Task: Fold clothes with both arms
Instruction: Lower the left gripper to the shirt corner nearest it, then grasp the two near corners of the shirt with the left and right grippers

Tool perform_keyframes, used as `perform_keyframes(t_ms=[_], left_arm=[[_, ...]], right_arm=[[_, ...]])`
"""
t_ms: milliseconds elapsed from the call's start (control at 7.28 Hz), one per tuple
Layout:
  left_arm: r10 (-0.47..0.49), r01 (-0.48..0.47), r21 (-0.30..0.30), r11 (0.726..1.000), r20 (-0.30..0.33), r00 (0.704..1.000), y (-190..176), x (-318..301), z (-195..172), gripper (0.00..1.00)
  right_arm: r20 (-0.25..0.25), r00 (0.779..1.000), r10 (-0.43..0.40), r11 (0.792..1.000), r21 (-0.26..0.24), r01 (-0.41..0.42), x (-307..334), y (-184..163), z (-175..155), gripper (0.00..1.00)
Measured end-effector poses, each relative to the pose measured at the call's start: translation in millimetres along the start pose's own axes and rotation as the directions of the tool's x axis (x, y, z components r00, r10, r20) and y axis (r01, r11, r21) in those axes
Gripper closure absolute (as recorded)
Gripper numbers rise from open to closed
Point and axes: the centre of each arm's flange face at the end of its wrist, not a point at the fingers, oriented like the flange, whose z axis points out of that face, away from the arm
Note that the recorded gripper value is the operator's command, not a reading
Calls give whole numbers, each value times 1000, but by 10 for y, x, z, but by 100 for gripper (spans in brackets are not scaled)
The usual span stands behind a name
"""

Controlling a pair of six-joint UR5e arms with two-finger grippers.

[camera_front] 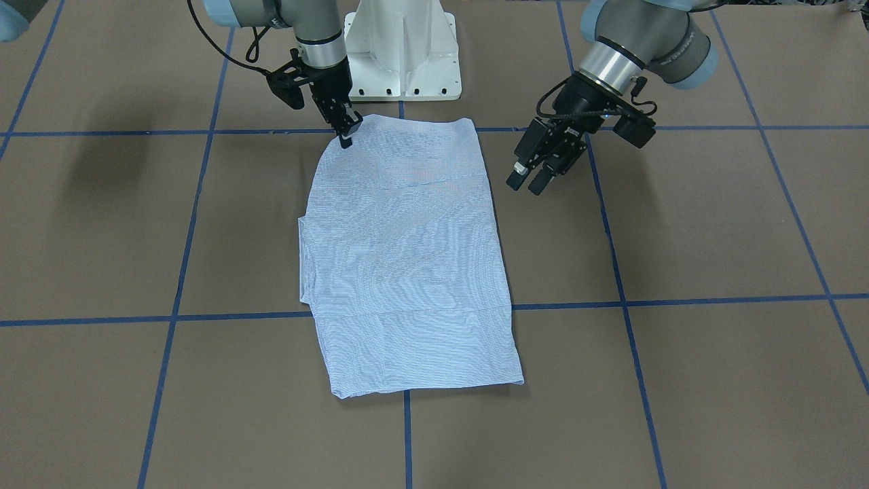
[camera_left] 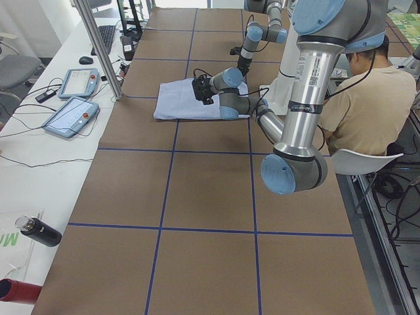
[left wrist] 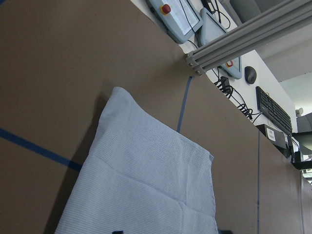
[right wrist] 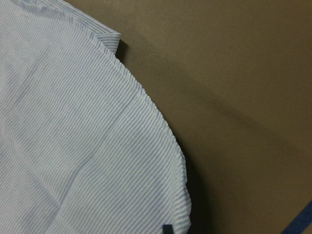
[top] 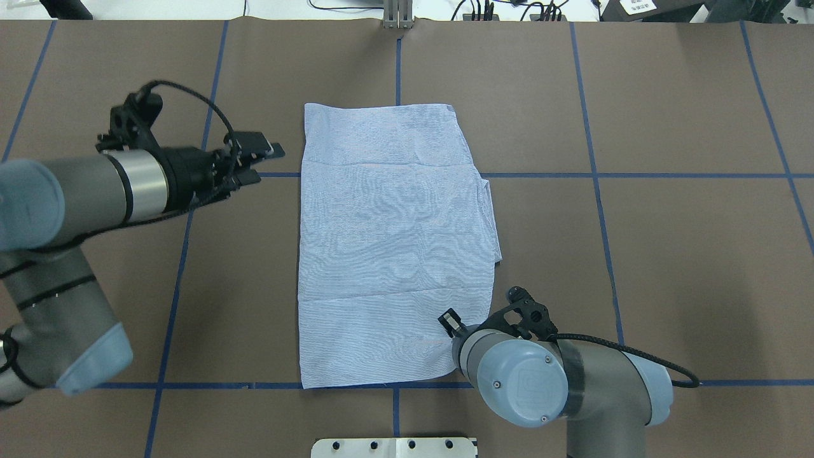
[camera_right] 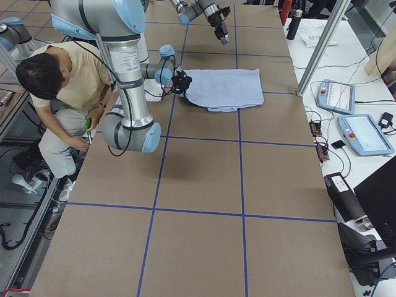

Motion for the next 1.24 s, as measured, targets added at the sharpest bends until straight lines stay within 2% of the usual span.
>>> perform_keyframes(t_ms=[412,687,962,1237], left_arm=[[-141,148,-63,987,100,985,1108,-631,-17,26],[-164,182,-97,979,162,973,1606,-808,16,26],[-152,178,-119,977,202,967,1855,-946,65,28],[-145,174,-125,977,217,965,1982,-994,171,39]], right_arm=[[-5,1000,-5,1000,-4,5,67,6,-19,100],[-3,1000,-7,1000,-9,7,63,29,-32,100],[-4,1000,-7,1000,-9,7,69,30,-29,100],[-6,1000,-8,1000,-8,8,76,27,-20,100]])
